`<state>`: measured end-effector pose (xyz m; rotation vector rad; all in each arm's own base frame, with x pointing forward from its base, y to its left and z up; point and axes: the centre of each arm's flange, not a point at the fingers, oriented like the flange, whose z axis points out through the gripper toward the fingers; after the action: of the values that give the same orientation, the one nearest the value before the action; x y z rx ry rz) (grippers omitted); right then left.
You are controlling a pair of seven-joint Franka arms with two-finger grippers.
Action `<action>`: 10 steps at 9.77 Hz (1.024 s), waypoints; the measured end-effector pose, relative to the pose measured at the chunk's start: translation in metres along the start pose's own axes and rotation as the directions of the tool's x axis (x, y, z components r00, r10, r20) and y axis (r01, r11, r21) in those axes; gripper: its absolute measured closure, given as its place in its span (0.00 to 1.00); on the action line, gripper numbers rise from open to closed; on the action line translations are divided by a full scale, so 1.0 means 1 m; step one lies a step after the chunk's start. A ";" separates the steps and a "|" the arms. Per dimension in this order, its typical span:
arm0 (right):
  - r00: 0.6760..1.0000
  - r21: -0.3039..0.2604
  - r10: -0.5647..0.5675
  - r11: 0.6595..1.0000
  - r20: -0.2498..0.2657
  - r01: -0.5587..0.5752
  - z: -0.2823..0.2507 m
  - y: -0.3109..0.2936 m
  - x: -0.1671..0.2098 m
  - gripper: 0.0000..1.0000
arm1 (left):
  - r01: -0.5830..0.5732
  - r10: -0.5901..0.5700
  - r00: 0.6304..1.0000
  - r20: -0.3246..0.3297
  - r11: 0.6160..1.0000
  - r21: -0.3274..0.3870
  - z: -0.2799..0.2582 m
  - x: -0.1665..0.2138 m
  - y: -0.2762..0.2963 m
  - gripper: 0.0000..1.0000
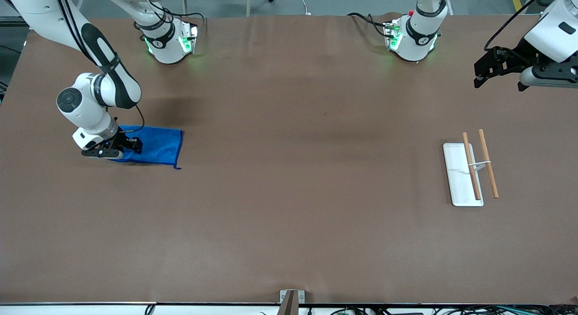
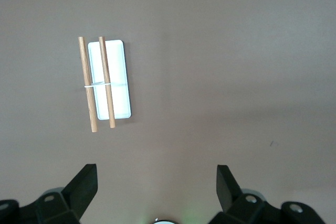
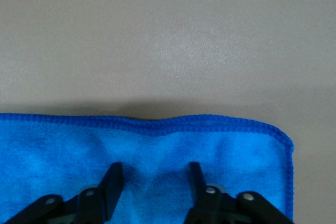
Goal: Right arm passes towel to left arm to hang
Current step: 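Lower the right gripper and pinch the blue towel's edge, lifting it, then carry the towel up toward the left gripper while the left gripper approaches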
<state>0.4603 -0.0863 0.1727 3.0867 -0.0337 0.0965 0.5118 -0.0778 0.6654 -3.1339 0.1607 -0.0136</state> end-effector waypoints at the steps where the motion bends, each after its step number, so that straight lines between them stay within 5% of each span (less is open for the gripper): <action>1: 1.000 0.000 0.000 1.000 -0.001 0.000 0.000 0.000 0.000 0.45 | 0.000 0.000 1.000 0.000 1.000 0.000 0.000 0.000 0.000 0.00; 4: 1.000 0.000 0.027 1.000 0.007 -0.027 -0.003 0.000 0.001 0.93 | 0.000 0.000 1.000 0.000 1.000 0.000 0.000 0.000 0.000 0.00; 8: 0.988 -0.004 0.016 1.000 0.154 -0.015 -0.082 -0.010 0.044 0.96 | -0.001 0.001 1.000 0.000 1.000 0.000 0.000 0.000 0.000 0.00; 10: 0.980 -0.024 0.046 0.999 0.193 -0.042 -0.154 -0.048 0.077 0.96 | -0.012 0.013 1.000 0.004 0.997 -0.082 0.002 0.002 0.006 0.00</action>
<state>0.5284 -0.0322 0.3280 3.0635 -0.1108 -0.2019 0.5129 -0.0836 0.6635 -3.2139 0.1853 -0.0002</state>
